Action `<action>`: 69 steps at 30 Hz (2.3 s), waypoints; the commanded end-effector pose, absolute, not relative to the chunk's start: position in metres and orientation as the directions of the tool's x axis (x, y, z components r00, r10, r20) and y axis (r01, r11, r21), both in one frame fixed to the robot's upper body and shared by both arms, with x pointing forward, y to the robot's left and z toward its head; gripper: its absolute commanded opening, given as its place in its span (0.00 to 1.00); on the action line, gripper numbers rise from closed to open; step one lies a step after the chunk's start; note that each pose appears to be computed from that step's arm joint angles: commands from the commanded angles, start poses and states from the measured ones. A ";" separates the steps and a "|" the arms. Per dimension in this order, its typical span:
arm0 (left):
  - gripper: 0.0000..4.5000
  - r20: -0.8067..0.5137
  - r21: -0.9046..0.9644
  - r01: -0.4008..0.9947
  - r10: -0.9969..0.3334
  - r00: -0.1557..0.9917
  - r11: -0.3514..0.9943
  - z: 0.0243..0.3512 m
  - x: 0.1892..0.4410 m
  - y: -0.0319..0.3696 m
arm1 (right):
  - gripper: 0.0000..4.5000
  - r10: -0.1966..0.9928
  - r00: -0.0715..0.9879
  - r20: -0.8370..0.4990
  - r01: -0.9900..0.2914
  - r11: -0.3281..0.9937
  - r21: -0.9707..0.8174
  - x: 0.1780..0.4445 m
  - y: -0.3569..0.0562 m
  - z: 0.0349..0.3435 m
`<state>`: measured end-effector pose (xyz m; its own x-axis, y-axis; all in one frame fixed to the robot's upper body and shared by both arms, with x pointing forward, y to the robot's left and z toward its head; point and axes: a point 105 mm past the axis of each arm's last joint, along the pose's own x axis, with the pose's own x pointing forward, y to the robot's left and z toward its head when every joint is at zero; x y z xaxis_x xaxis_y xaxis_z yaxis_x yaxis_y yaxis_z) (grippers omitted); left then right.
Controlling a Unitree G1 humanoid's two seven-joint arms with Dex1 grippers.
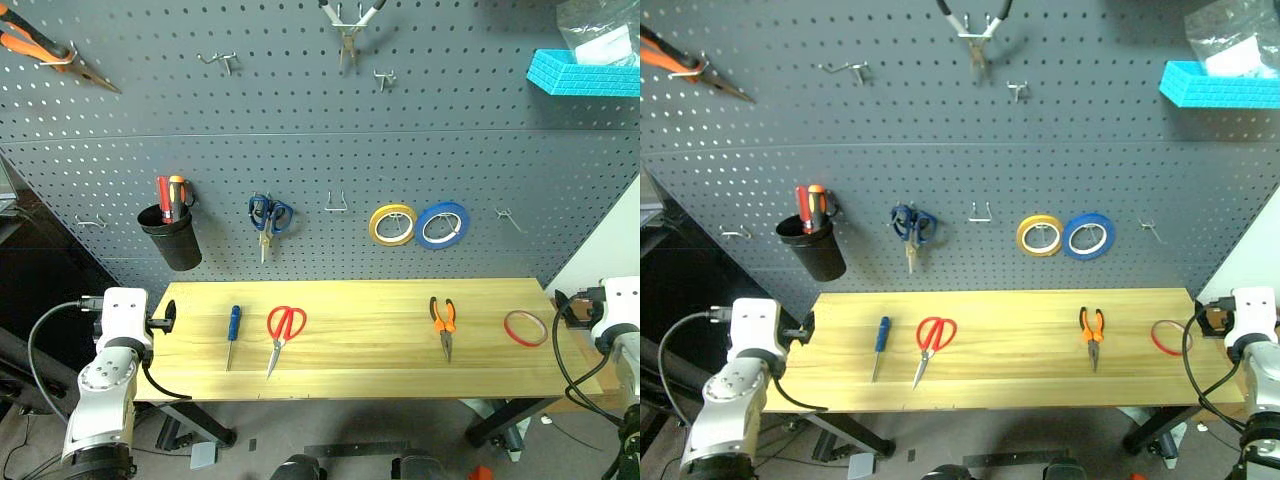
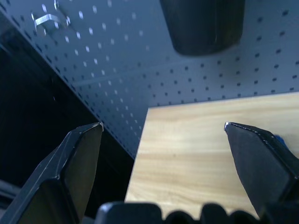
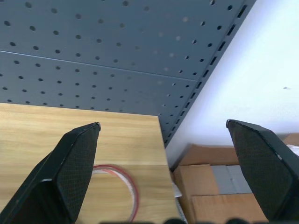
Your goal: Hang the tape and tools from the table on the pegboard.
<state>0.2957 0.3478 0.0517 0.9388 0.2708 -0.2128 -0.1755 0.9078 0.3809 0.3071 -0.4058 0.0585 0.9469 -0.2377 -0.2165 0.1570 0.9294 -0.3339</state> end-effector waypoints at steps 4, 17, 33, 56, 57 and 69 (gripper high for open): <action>1.00 -0.115 0.428 -0.173 0.243 0.963 0.887 0.076 0.304 0.343 | 1.00 -0.243 0.957 -0.156 0.173 0.916 -0.363 0.311 -0.409 0.077; 1.00 -0.190 0.317 -0.224 0.293 0.937 0.921 0.072 0.304 0.322 | 1.00 -0.032 0.974 -0.226 -0.046 0.943 -0.330 0.311 -0.350 0.065; 1.00 -0.311 0.158 0.598 -0.535 0.785 0.785 0.104 0.335 0.137 | 1.00 0.065 0.865 -0.497 -0.186 0.962 -0.197 0.320 -0.310 0.044; 1.00 -0.302 0.273 0.925 -0.889 0.345 0.266 0.143 0.279 0.046 | 0.80 0.061 0.733 -0.678 -0.192 0.974 -0.120 0.371 -0.337 0.044; 1.00 -0.304 0.280 0.924 -0.889 0.344 0.262 0.143 0.279 0.046 | 0.71 0.067 0.724 -0.686 -0.189 0.976 -0.104 0.370 -0.337 0.044; 1.00 -0.214 0.291 0.921 -0.920 0.328 0.261 0.164 0.280 0.042 | 0.01 0.031 0.725 -0.688 -0.244 0.945 -0.215 0.365 -0.336 0.026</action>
